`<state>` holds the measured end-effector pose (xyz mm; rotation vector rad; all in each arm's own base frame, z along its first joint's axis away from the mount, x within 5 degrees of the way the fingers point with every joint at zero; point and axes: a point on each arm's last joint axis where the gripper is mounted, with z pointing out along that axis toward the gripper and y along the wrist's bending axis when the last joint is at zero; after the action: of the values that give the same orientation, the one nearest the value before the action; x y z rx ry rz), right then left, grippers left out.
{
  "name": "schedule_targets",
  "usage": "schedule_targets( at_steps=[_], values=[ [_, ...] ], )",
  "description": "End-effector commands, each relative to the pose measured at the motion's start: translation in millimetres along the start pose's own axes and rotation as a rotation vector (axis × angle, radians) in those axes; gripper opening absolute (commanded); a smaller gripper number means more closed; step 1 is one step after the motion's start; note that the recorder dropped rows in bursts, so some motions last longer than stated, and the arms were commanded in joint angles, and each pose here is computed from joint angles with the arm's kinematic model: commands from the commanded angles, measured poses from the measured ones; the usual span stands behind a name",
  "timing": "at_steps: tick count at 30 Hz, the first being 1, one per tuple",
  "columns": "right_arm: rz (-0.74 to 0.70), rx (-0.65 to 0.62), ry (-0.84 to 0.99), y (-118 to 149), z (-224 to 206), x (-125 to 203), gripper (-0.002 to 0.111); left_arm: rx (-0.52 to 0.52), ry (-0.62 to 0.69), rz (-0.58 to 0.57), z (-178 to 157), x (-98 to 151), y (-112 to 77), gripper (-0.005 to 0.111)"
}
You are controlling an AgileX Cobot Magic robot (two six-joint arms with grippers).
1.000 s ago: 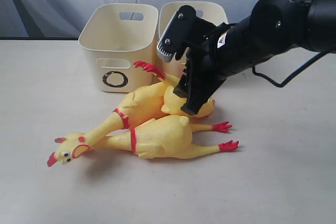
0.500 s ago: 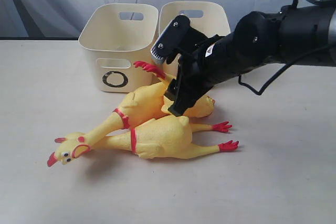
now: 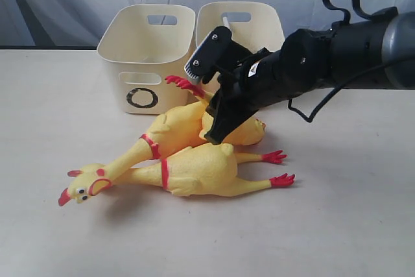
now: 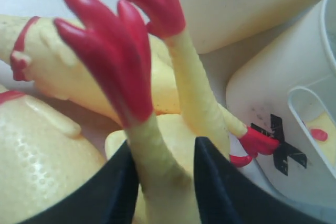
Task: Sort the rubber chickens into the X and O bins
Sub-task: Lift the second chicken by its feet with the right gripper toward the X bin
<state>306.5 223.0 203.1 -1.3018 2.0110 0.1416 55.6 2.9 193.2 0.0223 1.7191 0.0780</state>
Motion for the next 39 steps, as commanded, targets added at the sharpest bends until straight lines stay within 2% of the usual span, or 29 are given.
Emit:
schedule_targets(
  at_steps=[1,11,13,17,18,24,39],
  values=[
    [0.013,0.002,-0.007,1,0,0,0.034,0.002,-0.005,0.000,0,1,-0.2,0.000],
    [0.017,0.000,-0.007,1,0,0,0.032,0.002,-0.005,0.000,0,1,-0.2,0.000],
    [0.018,0.000,-0.007,1,0,0,0.026,0.002,-0.005,0.000,0,1,-0.2,0.000],
    [0.022,-0.007,-0.002,2,0,0,0.002,0.002,-0.005,0.000,0,1,-0.2,0.000],
    [0.022,-0.010,0.001,2,0,0,-0.001,0.002,-0.005,0.000,0,1,-0.2,0.000],
    [0.020,-0.022,0.002,2,-7,-2,-0.001,0.002,-0.005,0.000,0,1,-0.2,0.000],
    [0.039,0.072,-0.202,-8,-85,-35,-0.001,0.002,-0.005,0.000,0,1,-0.2,0.000]
  ],
)
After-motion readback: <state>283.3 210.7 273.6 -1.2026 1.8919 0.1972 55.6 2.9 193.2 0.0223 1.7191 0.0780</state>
